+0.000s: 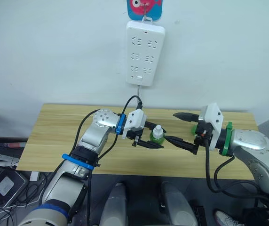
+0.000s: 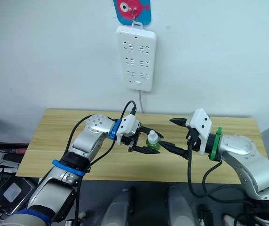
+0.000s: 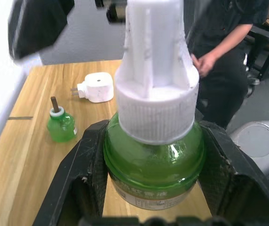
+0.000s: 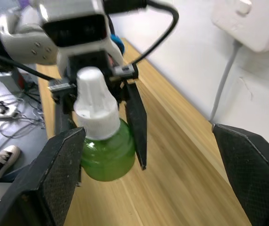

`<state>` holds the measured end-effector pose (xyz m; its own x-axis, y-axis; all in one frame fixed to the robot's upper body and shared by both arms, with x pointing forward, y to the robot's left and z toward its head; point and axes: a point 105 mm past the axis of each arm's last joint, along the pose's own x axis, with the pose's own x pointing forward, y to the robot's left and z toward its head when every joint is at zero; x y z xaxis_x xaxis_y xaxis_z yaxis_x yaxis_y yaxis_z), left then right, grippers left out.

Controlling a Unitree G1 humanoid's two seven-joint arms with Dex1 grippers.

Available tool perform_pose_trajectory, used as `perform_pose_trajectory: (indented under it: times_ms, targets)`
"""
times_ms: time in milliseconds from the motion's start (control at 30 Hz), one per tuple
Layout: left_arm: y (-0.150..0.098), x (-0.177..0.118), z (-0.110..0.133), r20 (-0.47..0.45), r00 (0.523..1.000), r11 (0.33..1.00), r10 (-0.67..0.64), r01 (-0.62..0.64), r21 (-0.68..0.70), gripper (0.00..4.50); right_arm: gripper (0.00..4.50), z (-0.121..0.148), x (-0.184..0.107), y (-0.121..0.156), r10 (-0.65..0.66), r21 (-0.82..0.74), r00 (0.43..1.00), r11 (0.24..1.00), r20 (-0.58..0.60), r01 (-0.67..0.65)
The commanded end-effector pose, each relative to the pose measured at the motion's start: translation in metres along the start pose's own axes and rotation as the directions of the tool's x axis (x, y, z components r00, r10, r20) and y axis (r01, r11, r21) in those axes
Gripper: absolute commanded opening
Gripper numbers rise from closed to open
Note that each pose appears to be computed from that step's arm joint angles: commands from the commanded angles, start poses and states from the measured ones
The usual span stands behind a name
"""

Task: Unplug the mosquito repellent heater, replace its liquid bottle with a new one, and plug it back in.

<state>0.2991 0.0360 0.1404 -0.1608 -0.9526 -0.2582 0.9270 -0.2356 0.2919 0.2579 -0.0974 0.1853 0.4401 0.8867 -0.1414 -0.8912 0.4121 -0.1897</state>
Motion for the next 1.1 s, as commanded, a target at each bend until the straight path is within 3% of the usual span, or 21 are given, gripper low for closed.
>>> perform_pose_trajectory:
  times_ms: [33,333,600,767,900,1000,1067,1100]
  targets:
    - [-0.002,0.001,0.01,0.017,1.0,0.999,-0.016,0.016,0.05,2.27,4.48,0.018,0.012,0.015,0.052,-0.035,0.996,0.998,0.071,-0.049]
    - [-0.004,0.004,0.012,0.02,0.999,0.998,-0.025,0.024,0.055,2.27,4.48,0.011,0.035,0.006,-0.023,-0.051,0.997,0.998,0.068,0.027]
    - [-0.003,0.004,0.013,0.022,0.999,0.998,-0.026,0.025,0.053,2.27,4.48,0.007,0.008,-0.002,-0.042,-0.051,0.999,0.998,0.017,0.043]
    - [-0.004,0.004,0.012,0.022,0.999,0.998,-0.027,0.026,0.052,2.27,4.48,0.021,-0.006,0.017,0.086,0.055,0.995,0.994,0.054,-0.089]
    - [-0.004,0.005,0.012,0.021,0.999,0.998,-0.03,0.029,0.054,2.27,4.48,0.031,-0.001,0.022,0.111,0.114,0.989,0.986,0.101,-0.122]
    - [-0.003,0.006,0.013,0.024,0.999,0.998,-0.028,0.027,0.06,2.27,3.9,0.035,0.007,0.021,0.092,0.142,0.986,0.983,0.138,-0.112]
    - [-0.003,0.007,0.015,0.027,0.999,0.998,-0.029,0.028,0.061,2.27,3.27,0.032,0.012,0.022,0.084,0.143,0.988,0.984,0.131,-0.102]
    - [-0.003,0.007,0.015,0.028,0.999,0.998,-0.03,0.029,0.062,2.27,3.27,0.031,0.013,0.022,0.082,0.143,0.988,0.985,0.128,-0.101]
